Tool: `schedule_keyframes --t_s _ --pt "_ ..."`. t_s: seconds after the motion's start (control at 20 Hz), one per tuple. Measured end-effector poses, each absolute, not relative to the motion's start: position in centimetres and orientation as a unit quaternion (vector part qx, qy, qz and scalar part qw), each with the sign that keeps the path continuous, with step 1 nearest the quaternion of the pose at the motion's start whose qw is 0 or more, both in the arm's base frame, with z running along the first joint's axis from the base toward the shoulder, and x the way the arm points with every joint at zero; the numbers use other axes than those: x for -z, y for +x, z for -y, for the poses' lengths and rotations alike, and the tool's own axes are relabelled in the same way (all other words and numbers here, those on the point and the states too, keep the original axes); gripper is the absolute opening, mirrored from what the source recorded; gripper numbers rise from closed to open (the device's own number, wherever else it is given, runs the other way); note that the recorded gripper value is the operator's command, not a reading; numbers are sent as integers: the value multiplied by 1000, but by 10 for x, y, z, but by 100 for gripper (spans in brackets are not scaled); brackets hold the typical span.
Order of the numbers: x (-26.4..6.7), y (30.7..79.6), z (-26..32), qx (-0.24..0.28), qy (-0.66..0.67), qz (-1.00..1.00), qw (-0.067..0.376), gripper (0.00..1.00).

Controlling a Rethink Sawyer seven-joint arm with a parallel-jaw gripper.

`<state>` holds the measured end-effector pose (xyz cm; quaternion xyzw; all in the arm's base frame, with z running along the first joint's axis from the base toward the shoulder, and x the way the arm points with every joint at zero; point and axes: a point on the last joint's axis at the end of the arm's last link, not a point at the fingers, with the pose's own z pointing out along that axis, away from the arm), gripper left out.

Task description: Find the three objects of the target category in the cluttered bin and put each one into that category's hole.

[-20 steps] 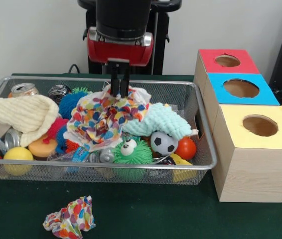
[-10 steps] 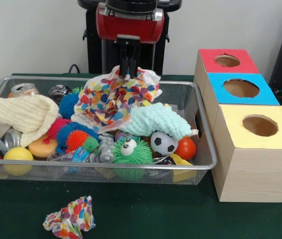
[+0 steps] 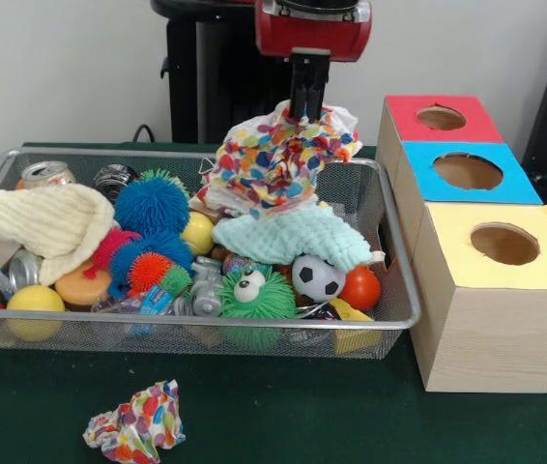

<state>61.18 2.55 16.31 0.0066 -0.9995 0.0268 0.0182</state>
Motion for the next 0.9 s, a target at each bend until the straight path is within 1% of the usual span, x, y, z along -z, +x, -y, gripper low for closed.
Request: schedule_keyframes --t_s 0.55,0.9 --pt "-147 542 -50 -21 -15 1000 9 0" --pt "-139 497 -59 -27 -19 999 13 0"
